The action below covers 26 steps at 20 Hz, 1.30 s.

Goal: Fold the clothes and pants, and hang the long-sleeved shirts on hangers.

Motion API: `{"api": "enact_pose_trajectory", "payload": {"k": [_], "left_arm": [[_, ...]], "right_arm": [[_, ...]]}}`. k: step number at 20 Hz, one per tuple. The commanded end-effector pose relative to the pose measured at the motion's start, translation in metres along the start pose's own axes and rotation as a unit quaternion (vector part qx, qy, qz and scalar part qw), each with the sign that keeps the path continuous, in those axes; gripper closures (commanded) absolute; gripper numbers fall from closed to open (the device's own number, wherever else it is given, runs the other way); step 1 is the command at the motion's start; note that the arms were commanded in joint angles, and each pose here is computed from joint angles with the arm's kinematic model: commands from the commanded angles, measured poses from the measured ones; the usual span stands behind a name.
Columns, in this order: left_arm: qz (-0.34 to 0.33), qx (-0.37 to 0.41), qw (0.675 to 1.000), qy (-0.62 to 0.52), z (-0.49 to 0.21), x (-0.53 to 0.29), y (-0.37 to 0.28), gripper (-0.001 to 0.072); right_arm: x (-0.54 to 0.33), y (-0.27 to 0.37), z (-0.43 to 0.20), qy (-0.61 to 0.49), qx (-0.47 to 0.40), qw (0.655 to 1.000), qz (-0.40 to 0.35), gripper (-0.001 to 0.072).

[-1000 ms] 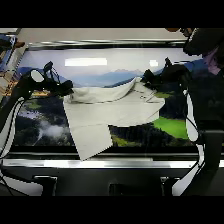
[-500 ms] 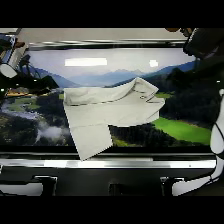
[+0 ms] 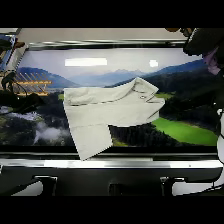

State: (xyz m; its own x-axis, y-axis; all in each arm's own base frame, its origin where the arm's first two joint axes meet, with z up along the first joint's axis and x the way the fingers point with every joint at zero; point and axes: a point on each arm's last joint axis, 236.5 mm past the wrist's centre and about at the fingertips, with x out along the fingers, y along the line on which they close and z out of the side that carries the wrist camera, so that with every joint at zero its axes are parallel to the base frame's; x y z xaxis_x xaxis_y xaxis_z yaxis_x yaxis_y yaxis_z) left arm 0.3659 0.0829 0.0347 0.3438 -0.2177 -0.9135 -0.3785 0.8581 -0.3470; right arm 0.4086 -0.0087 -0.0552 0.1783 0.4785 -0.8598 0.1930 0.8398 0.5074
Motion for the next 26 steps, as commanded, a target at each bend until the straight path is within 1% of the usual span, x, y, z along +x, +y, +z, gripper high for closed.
{"api": "enact_pose_trajectory", "payload": {"k": [1, 7, 8, 9, 11, 12, 15, 19, 22, 26], "left_arm": [[-0.002, -0.014, 1.000, 0.012, -0.031, 0.009, 0.007, 0.0128], [-0.025, -0.024, 0.999, 0.013, -0.033, 0.013, -0.002, 0.0128], [-0.024, -0.024, 0.999, 0.010, -0.032, 0.013, -0.002, 0.0128], [-0.024, -0.024, 0.999, 0.008, -0.031, 0.013, -0.001, 0.0127], [-0.025, -0.024, 0.999, 0.005, -0.029, 0.015, -0.001, 0.0128], [-0.031, -0.017, 0.999, 0.007, -0.031, 0.017, -0.003, 0.0127], [-0.055, -0.009, 0.998, 0.019, -0.047, 0.036, -0.006, 0.0127], [-0.061, -0.039, 0.997, 0.010, -0.062, 0.070, 0.003, 0.0128], [-0.090, -0.048, 0.994, 0.027, -0.076, 0.087, -0.005, 0.0128], [-0.093, -0.022, 0.994, 0.061, -0.092, 0.111, -0.021, 0.0128]], "right_arm": [[0.031, 0.001, -0.007, -0.006, -0.019, 1.000, -0.015, 0.0231], [0.057, 0.005, -0.015, 0.021, -0.014, 1.000, -0.004, 0.0238], [0.060, 0.006, -0.017, 0.025, -0.020, 0.999, -0.004, 0.0319], [0.062, 0.008, -0.017, 0.025, -0.025, 0.999, -0.006, 0.0421], [0.062, 0.011, -0.014, 0.019, -0.026, 0.999, -0.003, 0.0656], [0.060, 0.012, -0.014, 0.018, -0.028, 0.999, -0.003, 0.0676], [0.049, 0.020, -0.015, 0.014, -0.036, 0.999, 0.000, 0.0676], [0.027, 0.036, -0.026, 0.022, -0.051, 0.998, 0.010, 0.0676], [0.017, 0.043, -0.030, 0.023, -0.051, 0.998, 0.013, 0.0676], [0.010, 0.049, -0.031, 0.017, -0.049, 0.999, 0.015, 0.0676]]}}
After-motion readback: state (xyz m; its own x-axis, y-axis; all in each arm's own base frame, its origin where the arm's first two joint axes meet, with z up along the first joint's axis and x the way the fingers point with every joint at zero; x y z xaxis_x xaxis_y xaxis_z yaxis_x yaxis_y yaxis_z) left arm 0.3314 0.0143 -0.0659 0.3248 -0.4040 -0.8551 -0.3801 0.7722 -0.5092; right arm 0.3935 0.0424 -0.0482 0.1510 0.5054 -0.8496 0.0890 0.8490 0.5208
